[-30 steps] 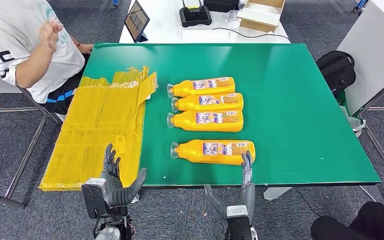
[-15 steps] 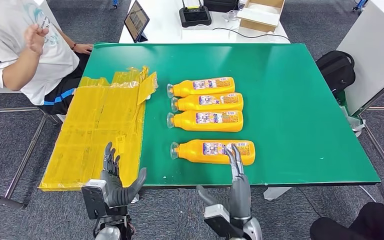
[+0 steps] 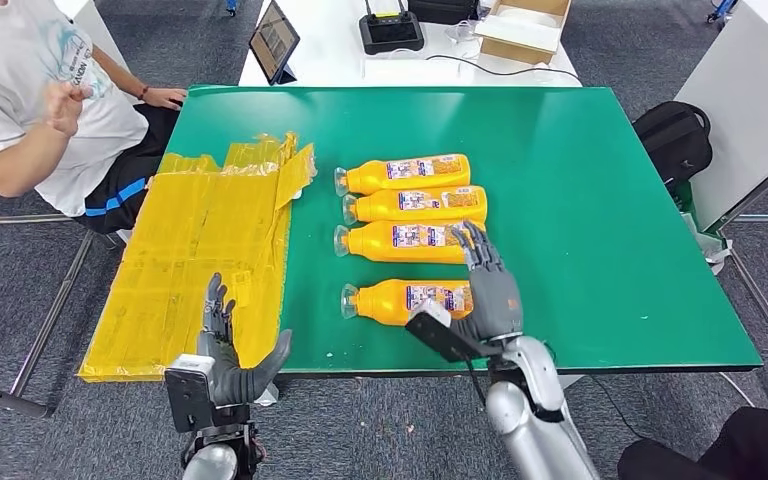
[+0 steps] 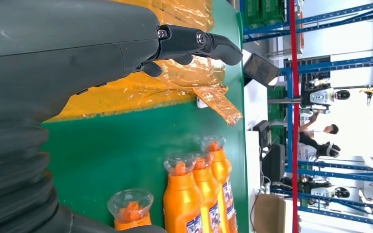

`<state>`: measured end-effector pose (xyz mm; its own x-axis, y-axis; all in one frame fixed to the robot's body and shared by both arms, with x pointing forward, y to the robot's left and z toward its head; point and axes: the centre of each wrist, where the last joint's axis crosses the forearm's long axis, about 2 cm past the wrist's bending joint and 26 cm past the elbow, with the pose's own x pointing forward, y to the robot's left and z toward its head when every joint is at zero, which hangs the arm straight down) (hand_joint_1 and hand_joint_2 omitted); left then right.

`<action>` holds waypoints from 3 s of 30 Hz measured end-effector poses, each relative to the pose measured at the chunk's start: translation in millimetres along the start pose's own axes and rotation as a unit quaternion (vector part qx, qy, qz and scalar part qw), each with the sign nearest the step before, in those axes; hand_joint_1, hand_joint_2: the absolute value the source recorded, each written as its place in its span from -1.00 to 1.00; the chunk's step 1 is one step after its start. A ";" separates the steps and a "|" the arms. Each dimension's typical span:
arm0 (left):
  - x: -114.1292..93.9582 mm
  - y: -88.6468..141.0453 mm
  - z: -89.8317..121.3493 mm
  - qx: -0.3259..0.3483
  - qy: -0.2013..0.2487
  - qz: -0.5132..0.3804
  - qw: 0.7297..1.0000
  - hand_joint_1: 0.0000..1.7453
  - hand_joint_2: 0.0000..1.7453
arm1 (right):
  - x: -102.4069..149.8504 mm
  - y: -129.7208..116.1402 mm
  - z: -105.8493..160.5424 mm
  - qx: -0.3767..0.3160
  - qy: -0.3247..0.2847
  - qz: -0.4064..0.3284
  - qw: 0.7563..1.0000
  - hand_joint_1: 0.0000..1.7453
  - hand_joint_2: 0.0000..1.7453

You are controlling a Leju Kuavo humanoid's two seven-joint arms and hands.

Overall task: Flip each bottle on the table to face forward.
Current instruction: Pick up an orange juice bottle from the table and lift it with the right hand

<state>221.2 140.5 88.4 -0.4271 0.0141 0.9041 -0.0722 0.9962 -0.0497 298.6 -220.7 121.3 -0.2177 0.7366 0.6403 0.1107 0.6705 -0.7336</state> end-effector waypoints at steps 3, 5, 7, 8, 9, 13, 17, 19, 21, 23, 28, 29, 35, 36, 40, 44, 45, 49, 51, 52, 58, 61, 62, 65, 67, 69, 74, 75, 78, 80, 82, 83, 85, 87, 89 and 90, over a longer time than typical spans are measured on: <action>-0.6 1.6 -0.2 -0.001 0.001 0.000 1.000 -1.00 1.00 | -4.8 -3.7 -11.6 0.024 0.017 0.016 0.999 -1.00 1.00; -0.9 2.4 -0.4 -0.002 0.003 0.000 1.000 -1.00 1.00 | -8.6 -3.5 -16.3 0.045 0.030 0.025 0.998 -1.00 1.00; -1.2 3.2 -0.6 -0.003 0.006 -0.001 1.000 -1.00 1.00 | -12.0 -1.5 -19.3 0.068 0.041 0.031 0.996 -1.00 1.00; -1.3 3.5 -0.8 -0.004 0.007 -0.001 1.000 -1.00 1.00 | -13.6 0.0 -20.4 0.080 0.046 0.034 0.995 -1.00 1.00; -1.4 3.7 -1.0 -0.005 0.008 -0.002 1.000 -1.00 1.00 | -15.4 1.7 -21.0 0.091 0.050 0.036 0.994 -1.00 1.00; -1.7 4.8 -1.4 -0.003 0.010 -0.004 1.000 -1.00 1.00 | -20.9 7.4 -20.9 0.117 0.059 0.044 0.990 -1.00 1.00; -1.9 5.3 -1.6 0.000 0.011 -0.004 1.000 -1.00 1.00 | -24.1 9.8 -20.8 0.126 0.062 0.049 0.989 -1.00 1.00; -2.0 5.8 -1.8 0.001 0.012 -0.005 1.000 -1.00 1.00 | -25.0 10.7 -21.1 0.135 0.065 0.050 0.987 -1.00 1.00; -2.1 6.3 -2.2 0.001 0.012 -0.006 1.000 -1.00 1.00 | -26.3 12.4 -21.0 0.152 0.069 0.048 0.985 -1.00 1.00; -2.1 6.8 -3.1 0.001 0.013 -0.008 1.000 -1.00 1.00 | -28.4 15.0 -20.1 0.173 0.071 0.041 0.981 -1.00 1.00; -2.3 7.7 -7.4 0.003 0.011 -0.009 1.000 -1.00 1.00 | -33.7 17.9 -20.8 0.215 0.066 0.020 0.974 -1.00 1.00; -2.5 7.7 -8.1 0.003 0.011 -0.009 1.000 -1.00 1.00 | -34.8 17.5 -21.5 0.220 0.065 0.019 0.973 -1.00 1.00; -3.3 8.1 -8.9 0.002 0.015 -0.008 1.000 -1.00 1.00 | -45.0 12.6 -22.2 0.233 0.077 0.034 0.969 -1.00 1.00; -3.4 8.0 -8.8 0.002 0.015 -0.007 1.000 -1.00 1.00 | -46.4 11.6 -22.1 0.234 0.079 0.037 0.968 -1.00 1.00; -3.5 8.0 -8.7 0.002 0.016 -0.007 1.000 -1.00 1.00 | -51.8 7.8 -22.0 0.235 0.083 0.047 0.967 -1.00 1.00; -3.5 8.1 -8.7 0.002 0.016 -0.007 1.000 -1.00 1.00 | -54.3 6.5 -21.6 0.236 0.085 0.051 0.967 -1.00 1.00; -3.5 8.1 -8.7 0.002 0.016 -0.007 1.000 -1.00 1.00 | -54.6 6.4 -21.5 0.237 0.085 0.052 0.966 -1.00 1.00; -3.5 8.1 -8.7 0.002 0.016 -0.007 1.000 -1.00 1.00 | -55.4 5.9 -21.6 0.238 0.085 0.055 0.966 -1.00 1.00; -3.5 8.1 -8.8 0.002 0.016 -0.007 1.000 -1.00 1.00 | -55.7 5.7 -21.7 0.238 0.085 0.056 0.966 -1.00 1.00; -3.5 8.1 -8.7 0.002 0.016 -0.007 1.000 -1.00 1.00 | -55.8 5.6 -21.8 0.239 0.085 0.056 0.966 -1.00 1.00; -4.2 8.0 -8.4 0.003 0.021 -0.005 1.000 -1.00 1.00 | -61.6 1.1 -21.4 0.244 0.100 0.068 0.962 -1.00 1.00; -5.4 7.6 -7.6 0.001 0.026 -0.004 1.000 -1.00 1.00 | -68.1 -5.0 -22.1 0.251 0.112 0.078 0.958 -0.59 1.00; -5.9 7.4 -7.4 0.001 0.028 -0.004 1.000 -1.00 1.00 | -70.8 -7.4 -22.4 0.254 0.116 0.080 0.957 -0.19 1.00; -7.5 6.8 -7.0 -0.001 0.036 0.000 0.999 -1.00 1.00 | -78.7 -14.4 -22.9 0.271 0.127 0.084 0.951 0.65 1.00; -9.0 6.1 -7.0 -0.002 0.042 0.002 0.999 -1.00 1.00 | -82.5 -17.9 -24.3 0.285 0.131 0.087 0.946 0.81 1.00; -10.7 5.4 -7.1 -0.004 0.047 0.004 0.999 -1.00 1.00 | -84.6 -19.6 -26.5 0.293 0.133 0.091 0.942 0.95 1.00; -14.2 3.6 -7.5 -0.008 0.055 0.005 0.998 -1.00 1.00 | -88.5 -21.8 -32.1 0.300 0.138 0.091 0.939 1.00 1.00; -14.7 3.4 -7.4 -0.008 0.056 0.006 0.998 -1.00 1.00 | -89.5 -22.5 -32.8 0.301 0.140 0.091 0.939 1.00 1.00; -16.3 2.7 -6.7 -0.009 0.063 0.009 0.998 -1.00 1.00 | -92.9 -24.7 -33.6 0.305 0.144 0.088 0.937 1.00 1.00; -17.1 2.4 -6.2 -0.009 0.066 0.012 0.998 -1.00 1.00 | -95.0 -25.9 -33.7 0.306 0.146 0.086 0.937 1.00 1.00; -17.7 2.2 -5.9 -0.008 0.068 0.013 0.998 -1.00 1.00 | -96.0 -26.3 -33.4 0.303 0.146 0.080 0.938 1.00 1.00; -18.0 2.2 -5.7 -0.006 0.069 0.014 0.997 -1.00 1.00 | -96.3 -26.1 -32.9 0.300 0.145 0.077 0.940 1.00 1.00; -18.2 2.3 -5.5 -0.005 0.070 0.015 0.997 -1.00 1.00 | -96.7 -24.6 -30.5 0.290 0.141 0.069 0.944 1.00 1.00; -18.3 2.3 -5.4 -0.004 0.071 0.016 0.997 -1.00 1.00 | -96.8 -22.4 -27.2 0.280 0.138 0.064 0.948 1.00 1.00; -18.3 2.3 -5.3 -0.003 0.071 0.016 0.997 -1.00 1.00 | -96.6 -20.6 -24.6 0.275 0.137 0.061 0.950 1.00 1.00; -18.3 2.3 -5.3 -0.003 0.071 0.016 0.997 -1.00 1.00 | -96.5 -20.1 -23.8 0.274 0.137 0.060 0.950 1.00 1.00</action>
<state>233.6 142.9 74.0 -0.2965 0.0568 0.9533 -0.0549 0.9956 -0.0763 340.4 -303.1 79.6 0.0327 0.8503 0.5253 -0.4195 0.4888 -0.7649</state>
